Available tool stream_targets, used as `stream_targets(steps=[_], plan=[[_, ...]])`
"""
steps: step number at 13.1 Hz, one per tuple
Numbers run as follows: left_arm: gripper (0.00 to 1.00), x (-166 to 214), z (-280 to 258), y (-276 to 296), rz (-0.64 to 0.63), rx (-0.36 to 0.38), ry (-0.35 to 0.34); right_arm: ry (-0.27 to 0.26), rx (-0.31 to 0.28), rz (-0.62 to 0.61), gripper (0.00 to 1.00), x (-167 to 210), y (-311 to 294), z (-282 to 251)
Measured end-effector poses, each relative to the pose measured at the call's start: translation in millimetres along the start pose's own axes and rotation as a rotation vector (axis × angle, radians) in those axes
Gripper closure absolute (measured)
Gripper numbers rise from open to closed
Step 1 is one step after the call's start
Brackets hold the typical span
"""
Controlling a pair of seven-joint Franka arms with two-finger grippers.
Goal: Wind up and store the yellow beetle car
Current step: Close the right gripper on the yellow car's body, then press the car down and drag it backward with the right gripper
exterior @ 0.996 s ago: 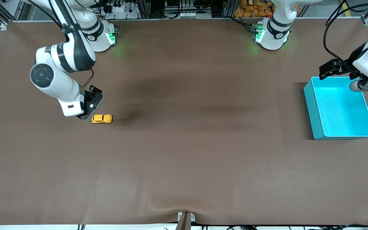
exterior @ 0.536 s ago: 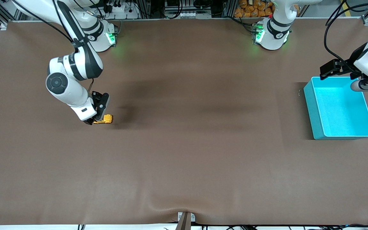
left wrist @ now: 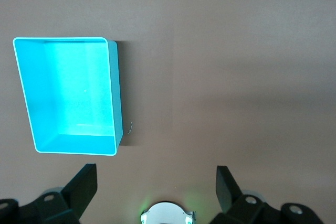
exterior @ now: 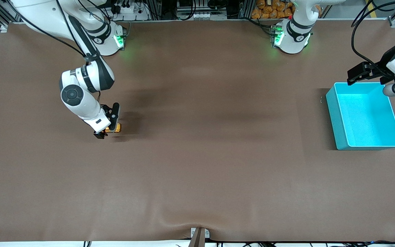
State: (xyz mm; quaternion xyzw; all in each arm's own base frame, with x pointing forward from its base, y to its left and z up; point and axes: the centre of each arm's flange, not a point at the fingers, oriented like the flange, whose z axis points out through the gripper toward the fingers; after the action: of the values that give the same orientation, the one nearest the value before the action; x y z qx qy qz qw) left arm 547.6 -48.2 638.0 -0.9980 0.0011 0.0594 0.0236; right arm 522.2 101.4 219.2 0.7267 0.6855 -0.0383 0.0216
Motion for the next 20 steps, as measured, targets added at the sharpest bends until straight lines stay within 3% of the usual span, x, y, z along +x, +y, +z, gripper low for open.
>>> stream_targets(steps=[5,12,14,20], plan=[[0.00,0,0,0,0.000,0.000,0.000,0.003,0.004,-0.027,0.22,-8,1,18],[0.00,0,0,-1,-0.003,0.000,0.000,0.004,0.007,-0.036,0.38,-6,-2,25],[0.00,0,0,-2,-0.004,0.000,0.000,0.003,0.008,-0.039,0.56,-6,-3,25],[0.00,0,-2,-4,-0.008,-0.001,0.005,0.000,0.008,-0.043,0.56,-5,-3,25]])
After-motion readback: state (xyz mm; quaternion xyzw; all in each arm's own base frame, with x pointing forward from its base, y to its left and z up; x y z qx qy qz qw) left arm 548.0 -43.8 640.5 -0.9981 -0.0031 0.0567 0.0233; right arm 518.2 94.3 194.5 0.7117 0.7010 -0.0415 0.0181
